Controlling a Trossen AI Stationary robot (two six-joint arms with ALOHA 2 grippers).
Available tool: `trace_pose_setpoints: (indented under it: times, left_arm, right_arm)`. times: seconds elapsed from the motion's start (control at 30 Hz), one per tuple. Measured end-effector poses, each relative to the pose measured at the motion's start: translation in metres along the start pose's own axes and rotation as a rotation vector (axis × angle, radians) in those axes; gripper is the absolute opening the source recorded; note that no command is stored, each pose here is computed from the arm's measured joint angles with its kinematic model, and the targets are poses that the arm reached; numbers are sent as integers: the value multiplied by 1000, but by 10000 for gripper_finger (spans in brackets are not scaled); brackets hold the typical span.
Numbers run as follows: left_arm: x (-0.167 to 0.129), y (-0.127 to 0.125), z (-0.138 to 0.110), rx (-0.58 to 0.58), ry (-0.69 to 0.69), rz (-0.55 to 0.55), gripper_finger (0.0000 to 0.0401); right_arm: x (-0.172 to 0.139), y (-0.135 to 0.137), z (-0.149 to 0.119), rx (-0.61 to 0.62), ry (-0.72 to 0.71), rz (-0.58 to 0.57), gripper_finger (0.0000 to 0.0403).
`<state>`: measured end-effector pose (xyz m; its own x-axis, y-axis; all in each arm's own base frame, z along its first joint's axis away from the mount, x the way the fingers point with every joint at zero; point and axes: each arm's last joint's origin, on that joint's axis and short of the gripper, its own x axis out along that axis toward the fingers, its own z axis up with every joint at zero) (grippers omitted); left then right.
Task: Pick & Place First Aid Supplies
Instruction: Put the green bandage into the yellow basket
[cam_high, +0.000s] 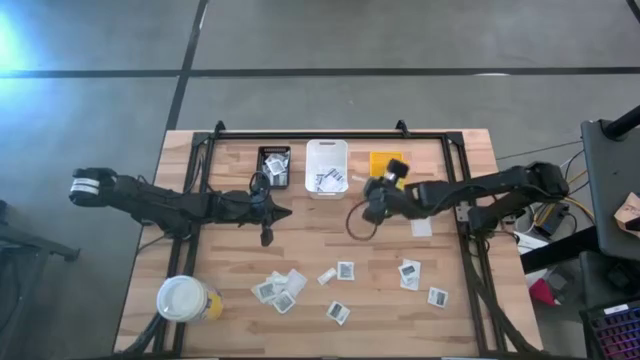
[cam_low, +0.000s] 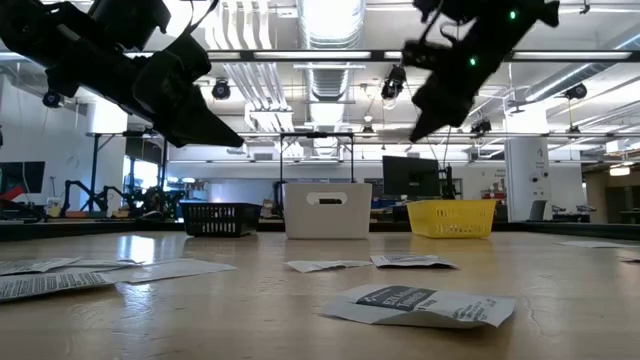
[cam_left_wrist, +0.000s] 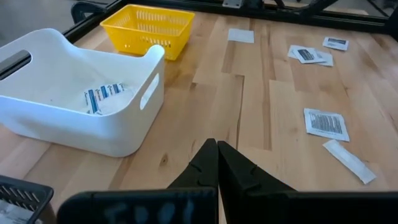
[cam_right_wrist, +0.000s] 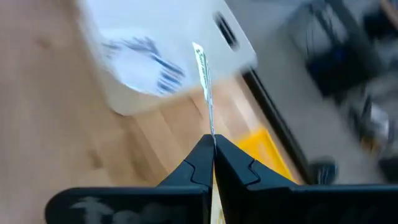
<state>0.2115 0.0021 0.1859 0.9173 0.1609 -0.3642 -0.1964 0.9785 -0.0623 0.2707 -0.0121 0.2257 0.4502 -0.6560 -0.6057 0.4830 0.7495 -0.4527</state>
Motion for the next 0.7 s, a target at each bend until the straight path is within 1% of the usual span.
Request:
trace_pose_setpoints:
  times: [0.07, 0.13, 0.27, 0.37, 0.5, 0.7]
  left_arm:
    - [0, 0, 1, -1, -5, -1, 0]
    - [0, 0, 0, 0, 1, 0, 0]
    - [0, 0, 0, 0, -1, -1, 0]
    - [1, 0, 0, 1, 1, -1, 0]
    - [1, 0, 0, 1, 1, -1, 0]
    - [1, 0, 0, 2, 1, -1, 0]
  right_arm:
    - [6, -11, -11, 89, 45, -25, 8]
    - [13, -21, -20, 193, 78, -23, 8]
    - [30, -34, -38, 356, 183, 23, 8]
    - [39, -40, -46, 442, 240, 49, 8]
    - [46, -46, -49, 500, 273, 60, 8]
    - [50, -50, -51, 513, 293, 65, 8]
